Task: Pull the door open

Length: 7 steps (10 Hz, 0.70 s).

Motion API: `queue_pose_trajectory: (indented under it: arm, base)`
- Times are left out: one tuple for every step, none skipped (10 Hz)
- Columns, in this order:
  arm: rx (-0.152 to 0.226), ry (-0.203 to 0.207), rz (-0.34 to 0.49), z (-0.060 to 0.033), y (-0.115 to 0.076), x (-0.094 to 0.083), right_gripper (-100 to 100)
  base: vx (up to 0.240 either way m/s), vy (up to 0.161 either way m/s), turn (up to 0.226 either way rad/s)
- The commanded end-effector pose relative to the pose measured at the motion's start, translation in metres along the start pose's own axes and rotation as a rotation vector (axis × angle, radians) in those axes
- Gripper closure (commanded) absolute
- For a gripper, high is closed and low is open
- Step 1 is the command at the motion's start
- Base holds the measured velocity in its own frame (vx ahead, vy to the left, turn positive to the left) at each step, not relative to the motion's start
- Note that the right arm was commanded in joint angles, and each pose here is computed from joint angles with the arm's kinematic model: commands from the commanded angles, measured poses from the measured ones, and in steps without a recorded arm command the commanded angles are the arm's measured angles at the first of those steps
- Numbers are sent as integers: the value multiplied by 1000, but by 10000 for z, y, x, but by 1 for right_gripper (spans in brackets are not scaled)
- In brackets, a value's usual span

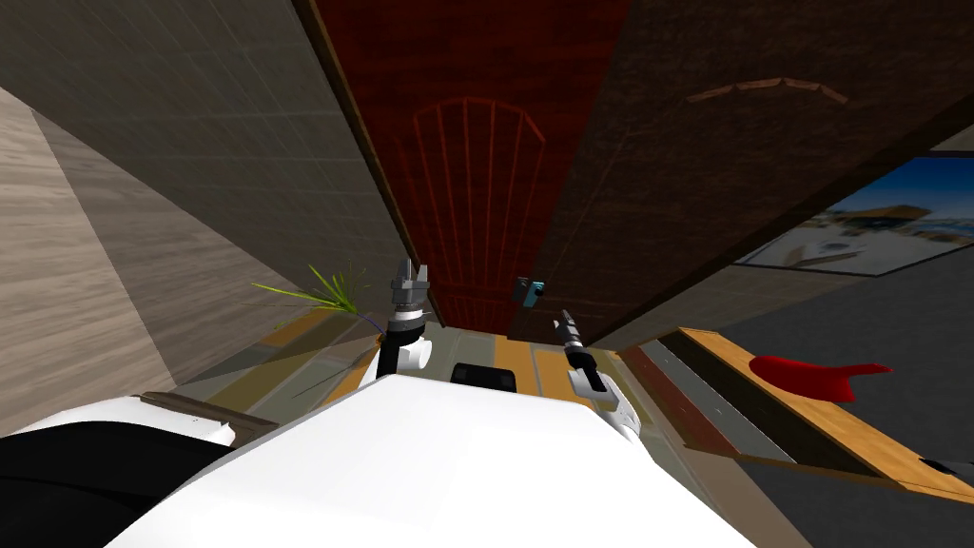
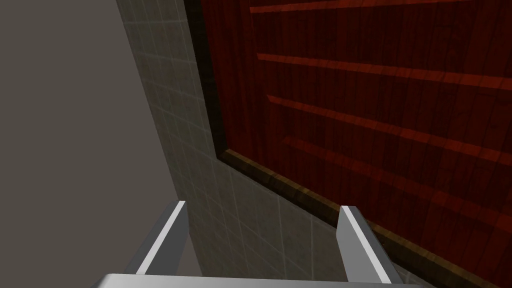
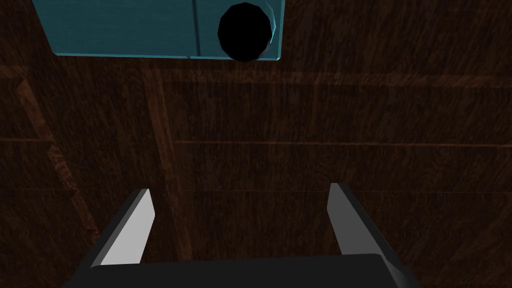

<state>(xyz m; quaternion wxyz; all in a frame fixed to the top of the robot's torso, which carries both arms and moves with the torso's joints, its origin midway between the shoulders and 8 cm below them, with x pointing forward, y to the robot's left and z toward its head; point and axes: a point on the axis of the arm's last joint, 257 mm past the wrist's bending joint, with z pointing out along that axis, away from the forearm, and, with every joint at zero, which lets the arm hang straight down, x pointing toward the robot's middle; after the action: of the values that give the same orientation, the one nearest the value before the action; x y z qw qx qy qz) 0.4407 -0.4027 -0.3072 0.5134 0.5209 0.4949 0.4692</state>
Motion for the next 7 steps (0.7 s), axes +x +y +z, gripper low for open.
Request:
queue_pose_trajectory:
  arm:
    - [14,-26,-10,-11,-59,-153,-100]
    - [26,-54,-17,-18,-100,-290,-100]
    - [24,-55,-17,0,-94,-285,-100]
    - [19,-51,-14,32,-76,-249,-100]
    - [9,-41,-10,78,-44,-177,-100]
    - [1,-32,-6,116,-14,-110,-100]
    - [-11,-18,0,162,26,-19,-100]
  base:
    - [15,-67,-74]
    - [139,-69,-84]
    - [201,-71,-7]
    - [178,-50,81]
    - [169,-5,111]
    - [207,44,89]
    - [178,94,106]
